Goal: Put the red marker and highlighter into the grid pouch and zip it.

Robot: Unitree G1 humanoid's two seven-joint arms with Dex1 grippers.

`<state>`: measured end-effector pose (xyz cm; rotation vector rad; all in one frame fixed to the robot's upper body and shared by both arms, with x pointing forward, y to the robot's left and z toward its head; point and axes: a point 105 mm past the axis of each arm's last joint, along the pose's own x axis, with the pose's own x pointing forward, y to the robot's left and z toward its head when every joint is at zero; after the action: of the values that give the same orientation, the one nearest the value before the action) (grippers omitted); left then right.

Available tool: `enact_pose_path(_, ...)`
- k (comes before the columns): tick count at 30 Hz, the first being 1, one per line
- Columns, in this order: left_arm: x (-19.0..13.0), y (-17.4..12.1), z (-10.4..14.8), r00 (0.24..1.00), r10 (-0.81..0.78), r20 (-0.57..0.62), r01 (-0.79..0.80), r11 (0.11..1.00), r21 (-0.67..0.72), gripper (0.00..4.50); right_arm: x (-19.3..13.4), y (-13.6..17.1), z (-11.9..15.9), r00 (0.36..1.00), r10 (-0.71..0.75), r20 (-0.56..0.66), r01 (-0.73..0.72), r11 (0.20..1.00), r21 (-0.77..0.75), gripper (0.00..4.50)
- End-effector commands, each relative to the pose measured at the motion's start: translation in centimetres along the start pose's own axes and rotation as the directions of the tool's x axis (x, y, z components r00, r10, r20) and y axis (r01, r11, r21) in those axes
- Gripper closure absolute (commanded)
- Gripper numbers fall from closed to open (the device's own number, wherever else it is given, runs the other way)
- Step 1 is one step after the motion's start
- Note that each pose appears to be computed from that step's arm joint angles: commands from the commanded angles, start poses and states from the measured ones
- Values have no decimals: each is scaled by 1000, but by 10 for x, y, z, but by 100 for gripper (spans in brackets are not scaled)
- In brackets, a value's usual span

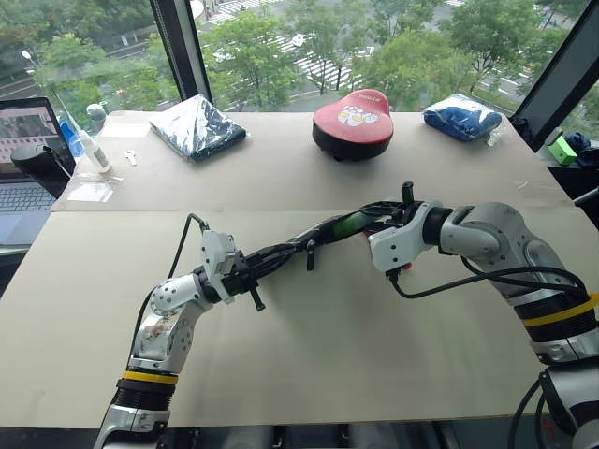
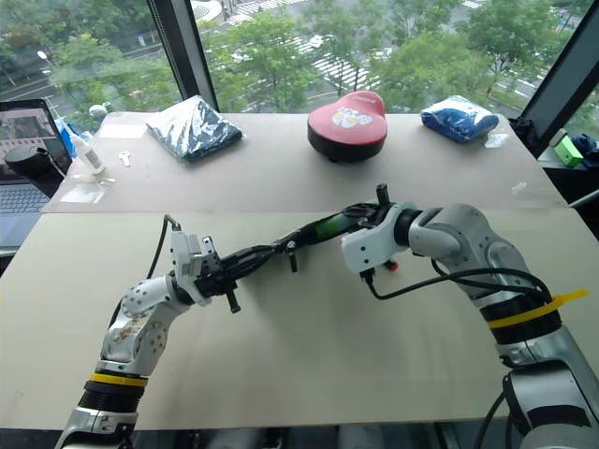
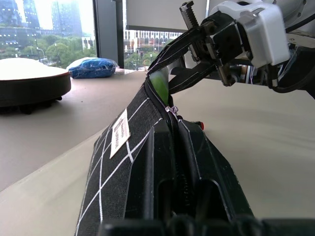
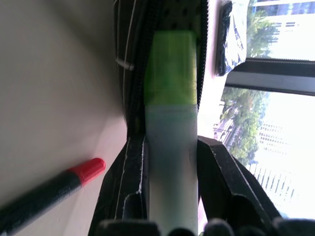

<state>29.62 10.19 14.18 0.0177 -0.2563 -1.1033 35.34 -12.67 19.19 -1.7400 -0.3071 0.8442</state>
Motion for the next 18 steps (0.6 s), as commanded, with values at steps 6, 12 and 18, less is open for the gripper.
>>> enact_pose_path(6, 4, -9, 9, 999, -37, 30, 35, 997, 72, 450, -4, -1, -1, 999, 12, -49, -12, 1000, -12, 351)
enact_pose_path(12, 5, -9, 9, 998, -29, 47, 26, 998, 58, 450, 13, -4, 18, 998, -57, 2, 57, 998, 31, 351)
enact_pose_path(18, 5, -9, 9, 998, -24, 53, 21, 998, 52, 450, 25, -11, 43, 986, -133, 102, 127, 990, 61, 351)
